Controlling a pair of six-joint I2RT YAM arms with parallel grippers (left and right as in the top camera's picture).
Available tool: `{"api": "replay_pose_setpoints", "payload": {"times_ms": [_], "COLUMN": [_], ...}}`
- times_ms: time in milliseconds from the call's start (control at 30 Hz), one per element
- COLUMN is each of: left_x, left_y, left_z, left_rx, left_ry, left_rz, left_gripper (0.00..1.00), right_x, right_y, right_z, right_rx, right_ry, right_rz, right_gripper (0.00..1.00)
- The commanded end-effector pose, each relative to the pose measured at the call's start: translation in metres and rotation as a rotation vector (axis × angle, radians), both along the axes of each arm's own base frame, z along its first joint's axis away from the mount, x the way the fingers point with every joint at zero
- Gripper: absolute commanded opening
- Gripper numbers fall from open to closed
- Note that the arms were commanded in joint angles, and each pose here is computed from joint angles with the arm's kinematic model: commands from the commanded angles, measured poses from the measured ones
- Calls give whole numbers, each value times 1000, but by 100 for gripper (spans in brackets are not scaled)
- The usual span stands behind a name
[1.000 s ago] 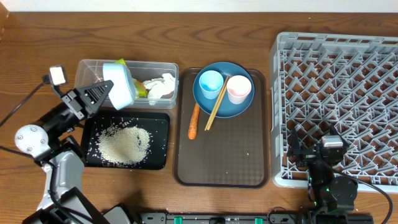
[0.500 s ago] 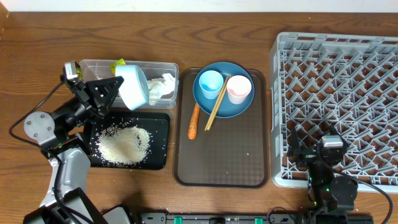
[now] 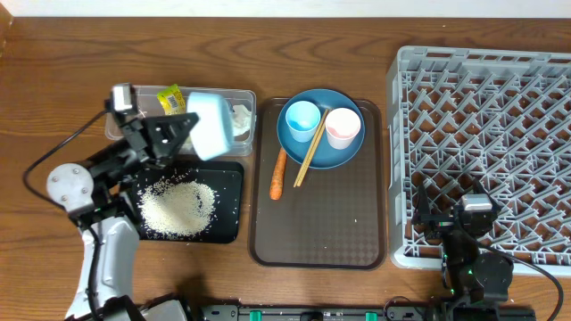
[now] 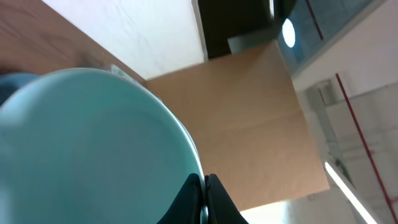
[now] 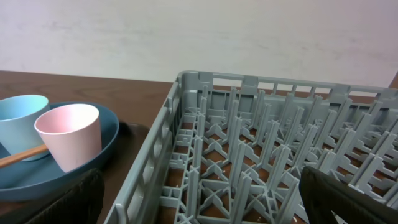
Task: Sort waste into correct bins and load items into the dishwasher rack
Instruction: 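Lift the empty bowl with left gripper up and toward the brown tray, then lower the bowl onto the brown tray with left gripper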
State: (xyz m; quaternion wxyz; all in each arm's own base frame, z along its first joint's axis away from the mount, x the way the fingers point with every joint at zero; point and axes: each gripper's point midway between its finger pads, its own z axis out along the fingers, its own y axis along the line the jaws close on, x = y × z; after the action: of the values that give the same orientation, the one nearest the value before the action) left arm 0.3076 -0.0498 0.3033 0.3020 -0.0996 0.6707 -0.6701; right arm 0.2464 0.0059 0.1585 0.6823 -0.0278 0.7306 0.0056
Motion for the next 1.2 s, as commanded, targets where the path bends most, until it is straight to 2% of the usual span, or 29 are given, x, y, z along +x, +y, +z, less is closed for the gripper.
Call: {"api": "replay_pose_setpoints", "payload": {"times_ms": [0, 100, 167, 200, 300, 500, 733, 1033, 1167], "left_x": [1, 9, 12, 12, 10, 13, 16, 20, 21], "left_y": [26, 77, 107, 114, 116, 86, 21, -66, -91], "left_z": [2, -20, -44, -53, -59, -35, -15, -8, -24], "left_rx": [32, 34, -39, -69, -63, -10, 16, 3, 32], "left_ry": [-7, 31, 152, 196, 198, 104, 18, -45, -20], "left_rz": [54, 200, 278, 296, 282, 217, 81, -46, -66], "left_gripper": [6, 6, 6, 6, 6, 6, 6, 6, 6], "right_x": [0, 0, 0, 0, 0, 0, 0, 0, 0], "right_y": [-2, -2, -2, -2, -2, -2, -2, -2, -2], "right_z": [0, 0, 0, 0, 0, 0, 0, 0, 0], "right_rx": [12, 12, 12, 12, 12, 12, 12, 12, 12], "right_ry": [0, 0, 0, 0, 0, 0, 0, 0, 0], "right_rz": [-10, -10, -10, -10, -10, -10, -10, -10, -10], "right_gripper": [99, 99, 99, 99, 99, 99, 99, 99, 99]}}
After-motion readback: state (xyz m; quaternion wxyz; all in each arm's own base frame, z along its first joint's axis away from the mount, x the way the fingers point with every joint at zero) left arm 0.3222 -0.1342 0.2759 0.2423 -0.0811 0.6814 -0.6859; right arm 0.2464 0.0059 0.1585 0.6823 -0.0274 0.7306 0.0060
